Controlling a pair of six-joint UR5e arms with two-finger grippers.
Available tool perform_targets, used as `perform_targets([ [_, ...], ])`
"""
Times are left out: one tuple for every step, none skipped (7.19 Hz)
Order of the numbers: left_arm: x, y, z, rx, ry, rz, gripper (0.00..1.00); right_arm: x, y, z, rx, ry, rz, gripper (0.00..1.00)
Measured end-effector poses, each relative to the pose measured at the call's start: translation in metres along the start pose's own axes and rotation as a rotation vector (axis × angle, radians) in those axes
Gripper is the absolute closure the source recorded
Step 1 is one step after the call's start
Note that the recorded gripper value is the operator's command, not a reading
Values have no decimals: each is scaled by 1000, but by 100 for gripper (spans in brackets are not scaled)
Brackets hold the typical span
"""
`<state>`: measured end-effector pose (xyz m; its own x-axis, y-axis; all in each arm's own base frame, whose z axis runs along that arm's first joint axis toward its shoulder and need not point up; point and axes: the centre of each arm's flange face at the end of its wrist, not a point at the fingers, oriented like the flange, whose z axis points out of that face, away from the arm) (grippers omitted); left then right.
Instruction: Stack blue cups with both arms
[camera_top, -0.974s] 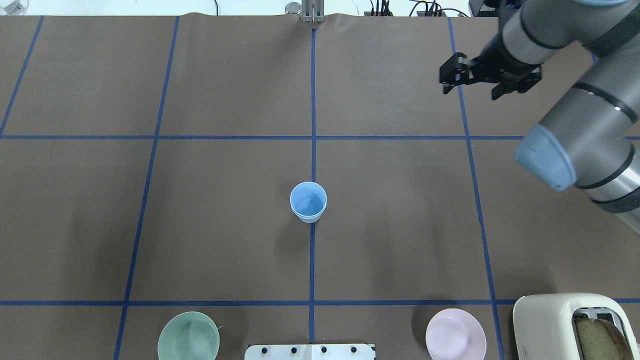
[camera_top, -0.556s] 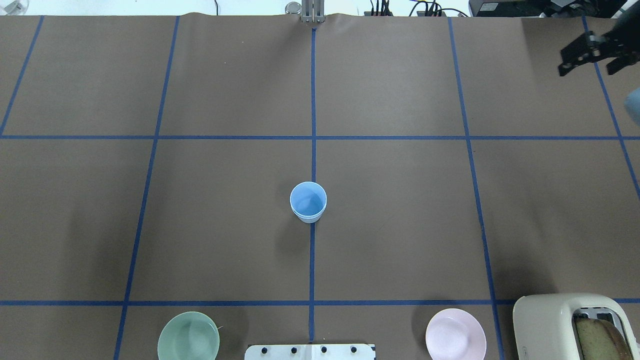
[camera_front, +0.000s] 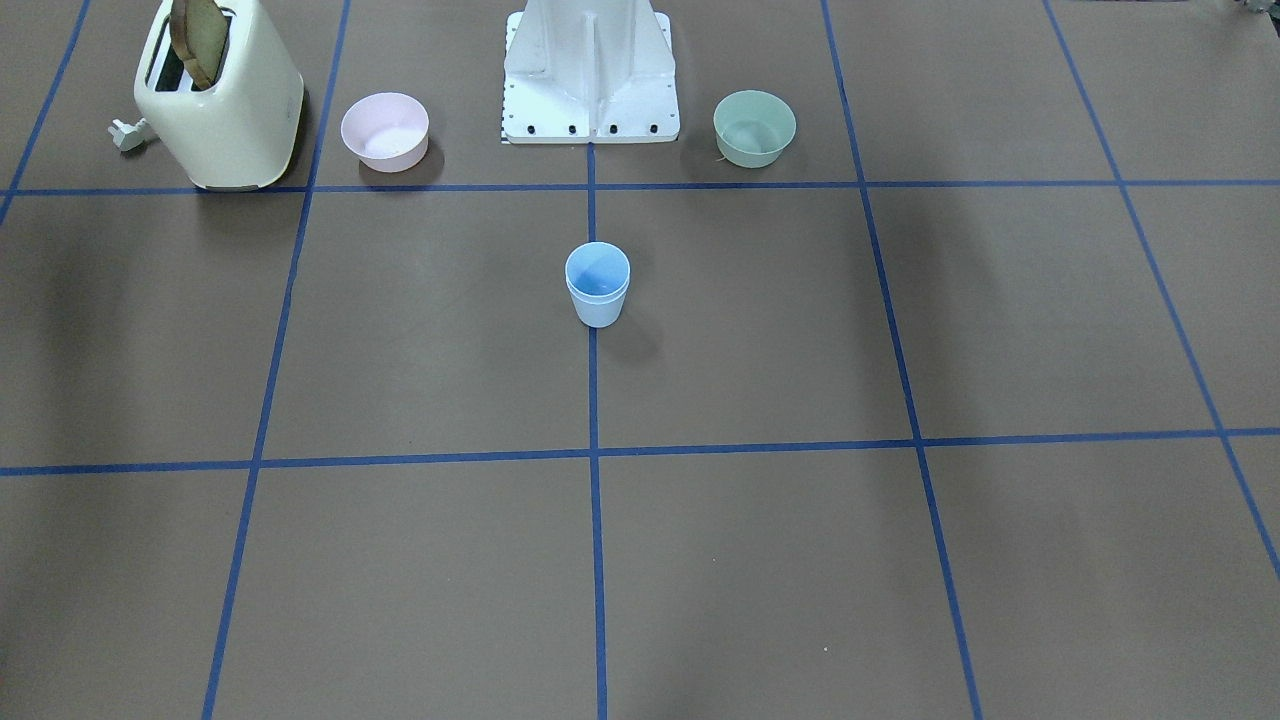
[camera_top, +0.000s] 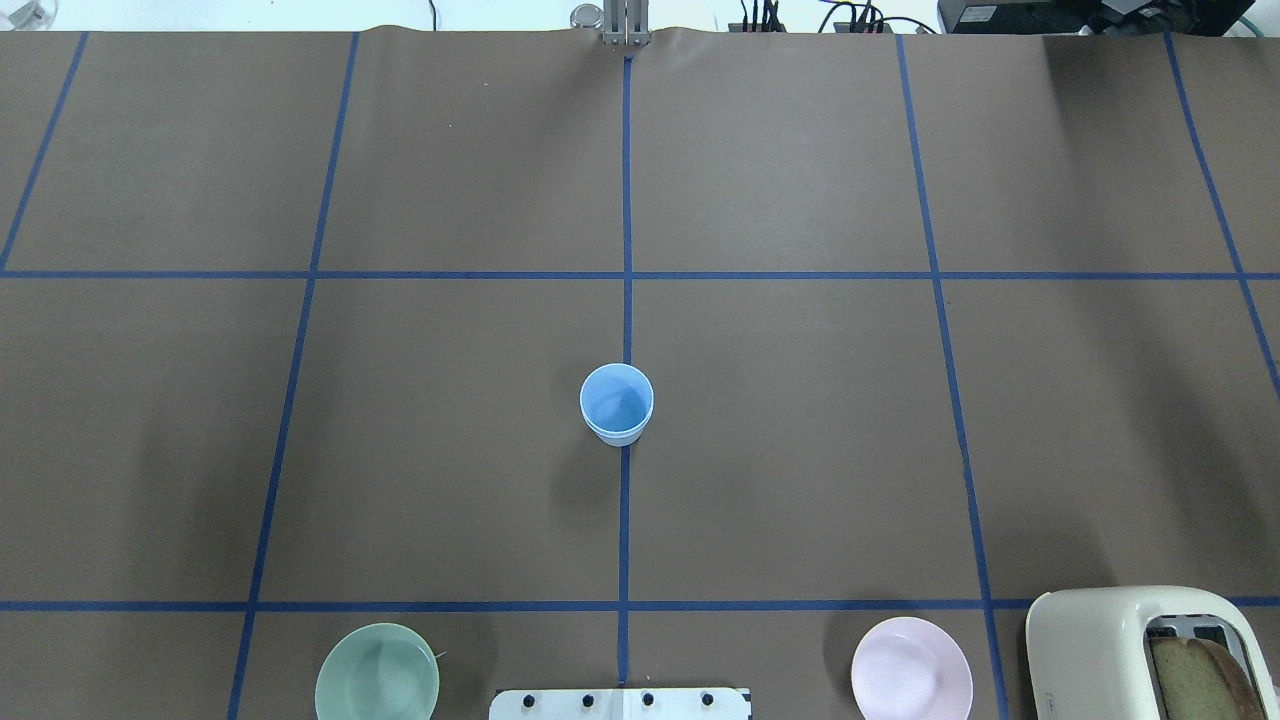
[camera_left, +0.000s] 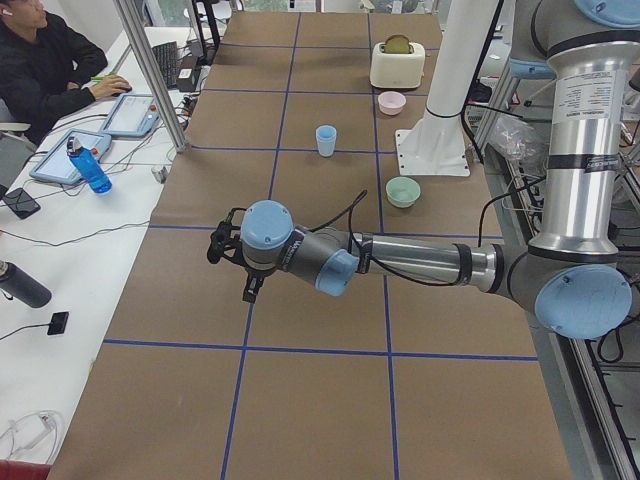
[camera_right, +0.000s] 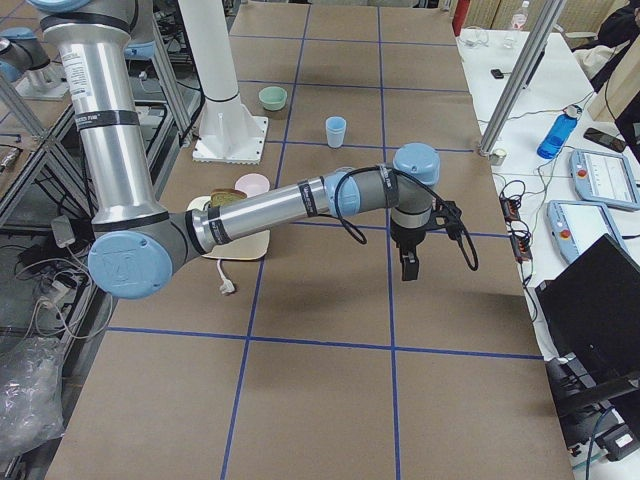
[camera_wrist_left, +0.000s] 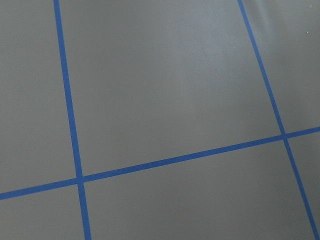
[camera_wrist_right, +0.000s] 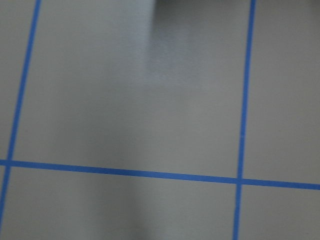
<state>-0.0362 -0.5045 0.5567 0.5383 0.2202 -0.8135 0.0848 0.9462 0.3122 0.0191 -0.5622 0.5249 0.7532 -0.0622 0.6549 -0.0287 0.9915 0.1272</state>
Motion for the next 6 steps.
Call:
perform_targets([
  [1,0,0,1,0,2,2,7,2,3,-1,-1,7,0],
  [0,1,-1,4,0,2,2,12,2,5,-5,0,11,0],
  [0,0,-2,6,0,4,2,16,1,10,-12,3,16,0],
  [1,0,-3,7,0,5,2,20,2,14,-21,5,25,0],
  [2,0,-4,9,0,6,2,23,3,17,-28,6,32,0],
  [3,0,-5,10,0,8,2,25,4,20,-33,5,37,0],
])
